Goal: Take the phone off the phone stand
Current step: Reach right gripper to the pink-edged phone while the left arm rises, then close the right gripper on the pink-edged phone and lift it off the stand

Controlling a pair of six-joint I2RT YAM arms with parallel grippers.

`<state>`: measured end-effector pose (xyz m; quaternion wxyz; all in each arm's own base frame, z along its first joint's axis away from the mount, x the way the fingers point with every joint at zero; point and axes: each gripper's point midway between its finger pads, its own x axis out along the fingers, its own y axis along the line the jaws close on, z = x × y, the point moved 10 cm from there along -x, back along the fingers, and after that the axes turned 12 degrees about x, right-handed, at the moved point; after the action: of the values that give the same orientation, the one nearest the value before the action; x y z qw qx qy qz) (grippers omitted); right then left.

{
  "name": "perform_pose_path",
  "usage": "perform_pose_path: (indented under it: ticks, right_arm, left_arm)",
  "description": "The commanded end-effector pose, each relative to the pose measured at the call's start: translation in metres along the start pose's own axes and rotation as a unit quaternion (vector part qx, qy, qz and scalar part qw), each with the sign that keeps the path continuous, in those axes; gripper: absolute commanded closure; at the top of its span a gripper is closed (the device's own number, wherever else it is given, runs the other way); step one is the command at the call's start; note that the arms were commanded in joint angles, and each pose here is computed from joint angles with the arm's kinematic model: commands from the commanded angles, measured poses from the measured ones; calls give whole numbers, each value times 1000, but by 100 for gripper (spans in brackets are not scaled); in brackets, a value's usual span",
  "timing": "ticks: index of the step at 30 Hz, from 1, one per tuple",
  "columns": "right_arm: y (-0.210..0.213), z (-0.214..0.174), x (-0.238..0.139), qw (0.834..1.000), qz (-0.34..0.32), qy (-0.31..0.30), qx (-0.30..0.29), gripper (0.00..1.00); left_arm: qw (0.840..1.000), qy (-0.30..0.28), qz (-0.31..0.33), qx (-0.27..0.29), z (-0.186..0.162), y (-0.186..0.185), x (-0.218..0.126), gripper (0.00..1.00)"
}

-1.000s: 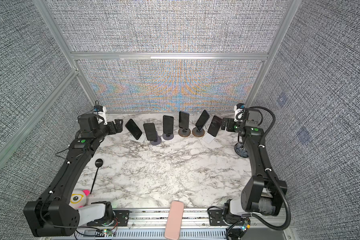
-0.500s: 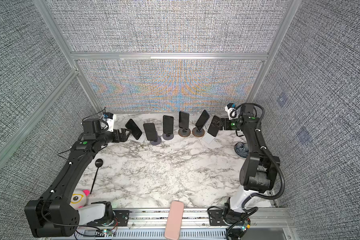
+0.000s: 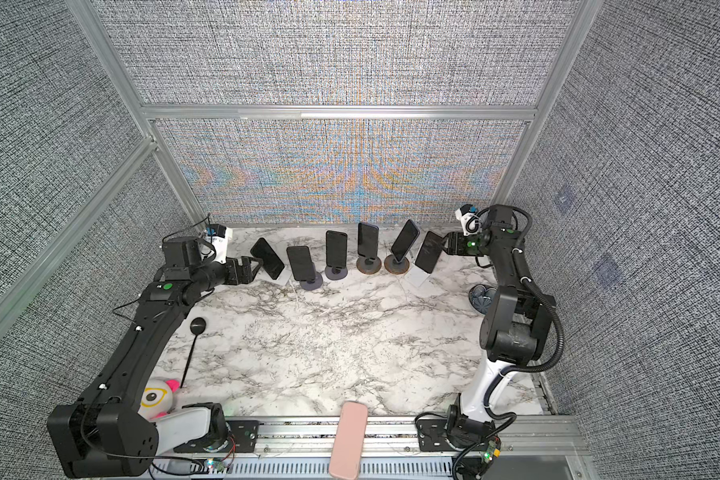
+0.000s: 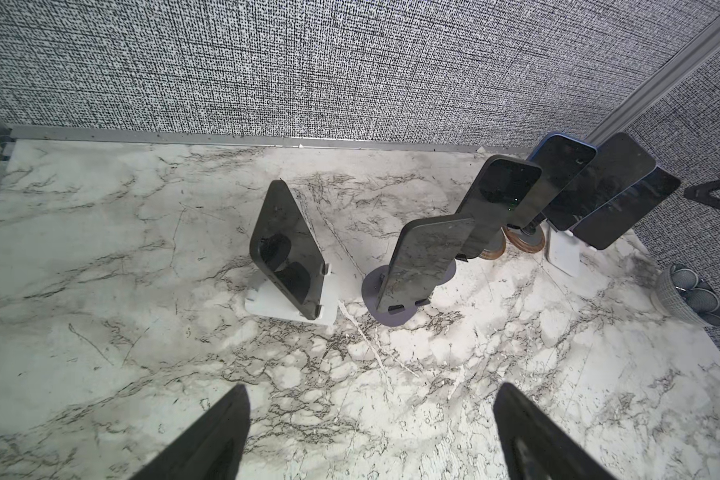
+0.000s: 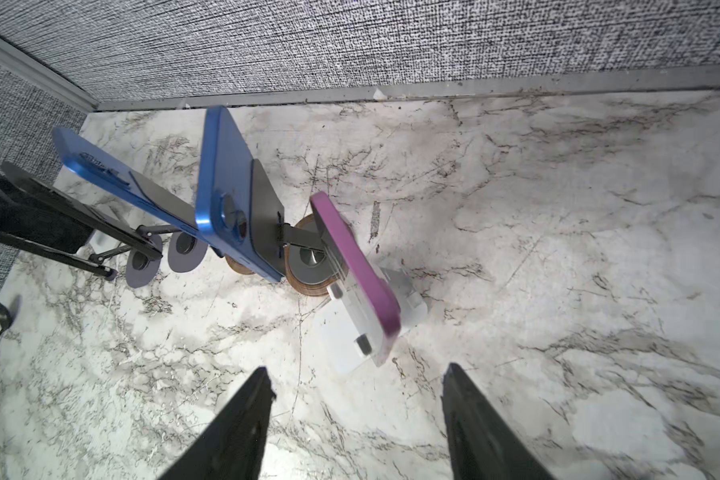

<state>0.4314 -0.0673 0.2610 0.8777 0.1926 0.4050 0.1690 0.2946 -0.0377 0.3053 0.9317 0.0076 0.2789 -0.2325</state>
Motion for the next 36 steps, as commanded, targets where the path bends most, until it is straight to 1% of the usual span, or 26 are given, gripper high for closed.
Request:
perform_pose_path:
  ticks: [1, 5, 9, 11, 13, 15, 19, 23, 24, 27, 31, 34, 36]
  right_arm:
    - [2, 3, 4, 999, 29, -3, -14, 42]
    - [-1, 6, 9, 999, 35, -7, -18, 47]
    - [-5, 8, 15, 999, 34, -6, -16, 54]
    - [-7, 8, 18, 999, 36, -4, -14, 55]
    - [-8, 9, 20, 999, 39, -1, -10, 58]
    - [-9, 8, 22, 999, 41, 0, -5, 60]
    - [-11, 9, 22, 999, 34, -12, -13, 64]
    - [-13, 10, 24, 999, 29, -10, -14, 70]
    - [-14, 10, 24, 1000, 23, -10, -16, 73]
    - [-14, 11, 20, 1000, 11, -14, -22, 85]
    - [-10, 11, 12, 999, 3, -12, -34, 89]
    - [-4, 12, 3, 999, -2, -12, -46, 90]
    - [1, 13, -3, 999, -4, -12, -53, 95]
  left_arm:
    - [1000, 0, -5, 6, 1, -1, -1, 8]
    - [1000, 3, -2, 8, 0, -1, -1, 8]
    - [1000, 8, 7, 11, -1, 1, -1, 8]
    - [1000, 8, 8, 12, -1, 1, -1, 8]
    - [1000, 10, 8, 11, -1, 1, 0, 8]
    - [1000, 10, 6, 12, -1, 1, 0, 8]
    - [1000, 10, 6, 14, -2, 1, 0, 8]
    - [1000, 12, 8, 15, -2, 1, 1, 8]
    - [1000, 13, 10, 14, -2, 2, 1, 8]
    - [1000, 13, 16, 16, -2, 2, 0, 8]
    - [1000, 15, 16, 16, -3, 3, 1, 8]
    - [1000, 16, 14, 15, -3, 3, 2, 8]
    - [1000, 18, 14, 13, -4, 3, 3, 8]
